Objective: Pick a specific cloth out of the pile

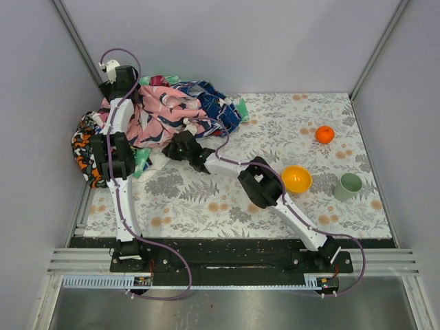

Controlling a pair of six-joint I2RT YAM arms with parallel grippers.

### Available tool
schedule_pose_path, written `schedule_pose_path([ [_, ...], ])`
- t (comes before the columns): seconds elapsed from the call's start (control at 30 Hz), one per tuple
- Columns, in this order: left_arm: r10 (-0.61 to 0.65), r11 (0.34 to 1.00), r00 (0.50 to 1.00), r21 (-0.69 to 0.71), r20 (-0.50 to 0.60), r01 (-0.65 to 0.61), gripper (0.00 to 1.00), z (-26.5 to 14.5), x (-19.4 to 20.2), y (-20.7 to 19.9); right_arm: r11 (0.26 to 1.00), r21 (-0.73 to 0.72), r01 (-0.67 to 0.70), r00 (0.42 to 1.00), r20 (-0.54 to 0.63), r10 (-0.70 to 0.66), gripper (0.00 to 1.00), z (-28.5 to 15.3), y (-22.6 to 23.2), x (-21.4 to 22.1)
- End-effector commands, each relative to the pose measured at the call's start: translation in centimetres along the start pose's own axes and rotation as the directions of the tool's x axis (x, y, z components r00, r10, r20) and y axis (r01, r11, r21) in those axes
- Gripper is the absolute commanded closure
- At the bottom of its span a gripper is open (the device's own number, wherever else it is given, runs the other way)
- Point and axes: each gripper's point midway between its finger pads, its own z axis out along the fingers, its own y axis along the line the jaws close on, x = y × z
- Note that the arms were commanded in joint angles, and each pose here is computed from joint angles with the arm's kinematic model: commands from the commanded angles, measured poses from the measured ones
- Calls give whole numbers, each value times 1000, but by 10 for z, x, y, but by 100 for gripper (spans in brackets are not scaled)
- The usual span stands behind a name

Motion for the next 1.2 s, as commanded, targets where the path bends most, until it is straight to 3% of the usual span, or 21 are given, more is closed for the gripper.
schedule_pose_path([
  [0.0, -43, 998, 999, 39, 25, 42, 1, -16, -30, 4, 991, -118, 59, 998, 21, -56, 87, -47, 35, -15],
  [0.07, -34, 999, 999, 34, 16, 33, 1, -15, -25, 5, 982, -157, 103, 990, 115, -86, 100, -82, 54, -43],
  [0.3, 0, 1000, 1000, 1, -11, 0, 1, -13, -15, 13, 928, -134, 349, 905, 304, -297, 100, -214, 97, -120],
  [0.5, 26, 1000, 998, -14, -56, -27, 1, -16, -2, 18, 866, 28, 499, 731, 523, -438, 100, -341, 124, -207],
  [0.7, -19, 999, 993, 45, -112, 25, 1, -39, -7, 10, 839, 235, 491, 543, 671, -505, 100, -444, 134, -286],
  [0.8, -53, 995, 995, 80, -90, 60, 1, -70, -34, 4, 815, 338, 470, 479, 678, -557, 100, -472, 122, -317],
  [1.0, -116, 973, 993, 202, 15, 111, 1, -171, -102, -8, 820, 427, 381, 478, 668, -570, 100, -487, 80, -362],
  [1.17, -129, 948, 990, 299, 52, 108, 1, -246, -122, -9, 777, 560, 288, 487, 614, -622, 100, -480, 22, -394],
])
